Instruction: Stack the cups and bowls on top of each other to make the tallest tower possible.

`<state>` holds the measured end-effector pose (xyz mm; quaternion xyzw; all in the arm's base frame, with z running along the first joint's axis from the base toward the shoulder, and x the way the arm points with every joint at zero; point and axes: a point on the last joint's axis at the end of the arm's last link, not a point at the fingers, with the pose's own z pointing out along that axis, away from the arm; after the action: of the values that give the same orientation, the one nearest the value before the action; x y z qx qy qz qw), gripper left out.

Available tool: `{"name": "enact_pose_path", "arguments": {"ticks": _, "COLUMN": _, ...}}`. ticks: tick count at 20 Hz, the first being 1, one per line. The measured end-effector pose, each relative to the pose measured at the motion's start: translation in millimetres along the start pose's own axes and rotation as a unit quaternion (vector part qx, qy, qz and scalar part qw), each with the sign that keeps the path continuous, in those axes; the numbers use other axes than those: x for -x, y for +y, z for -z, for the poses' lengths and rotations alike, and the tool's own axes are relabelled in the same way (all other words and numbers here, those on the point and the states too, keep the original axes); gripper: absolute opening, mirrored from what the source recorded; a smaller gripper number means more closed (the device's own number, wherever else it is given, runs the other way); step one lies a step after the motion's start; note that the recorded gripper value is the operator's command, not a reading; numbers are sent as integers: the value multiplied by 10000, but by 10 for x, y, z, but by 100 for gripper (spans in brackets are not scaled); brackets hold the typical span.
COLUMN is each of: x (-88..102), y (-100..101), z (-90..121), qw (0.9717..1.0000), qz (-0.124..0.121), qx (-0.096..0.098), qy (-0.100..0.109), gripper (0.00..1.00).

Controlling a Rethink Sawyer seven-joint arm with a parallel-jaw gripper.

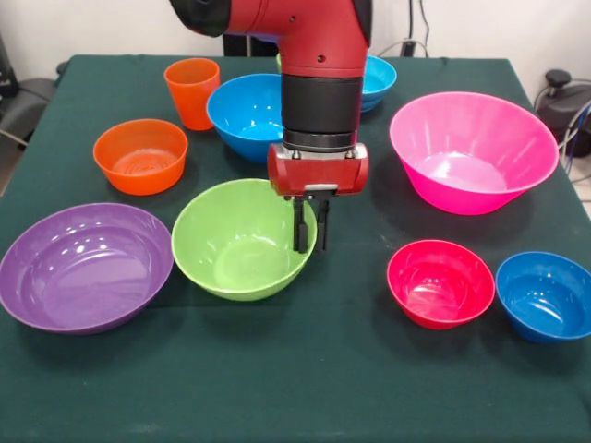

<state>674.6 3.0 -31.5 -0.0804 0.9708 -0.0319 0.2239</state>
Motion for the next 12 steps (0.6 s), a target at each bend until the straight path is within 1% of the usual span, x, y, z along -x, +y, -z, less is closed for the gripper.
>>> {"name": "enact_pose_path", "arguments": {"ticks": 5, "x": 51, "y": -2, "z": 8, "qw": 10000, "qz": 3, "qx": -10, "qy": -43, "gripper": 0}}
{"name": "enact_pose_path", "arguments": {"ticks": 7, "x": 71, "y": -10, "z": 3, "qw": 9999, "qz": -88, "qx": 27, "qy": -45, "gripper": 0}}
{"name": "enact_pose_path", "arguments": {"ticks": 9, "x": 129, "y": -38, "z": -6, "qw": 9991, "qz": -417, "qx": 122, "qy": 25, "gripper": 0}}
{"name": "enact_pose_path", "arguments": {"ticks": 10, "x": 163, "y": -56, "z": -9, "qw": 9980, "qz": -606, "qx": 177, "qy": 78, "gripper": 0}}
{"name": "enact_pose_path", "arguments": {"ticks": 11, "x": 198, "y": -79, "z": -8, "qw": 9962, "qz": -820, "qx": 236, "qy": 163, "gripper": 0}}
{"name": "enact_pose_path", "arguments": {"ticks": 12, "x": 296, "y": -155, "z": 4, "qw": 9890, "qz": -1358, "qx": 396, "qy": 436, "gripper": 0}}
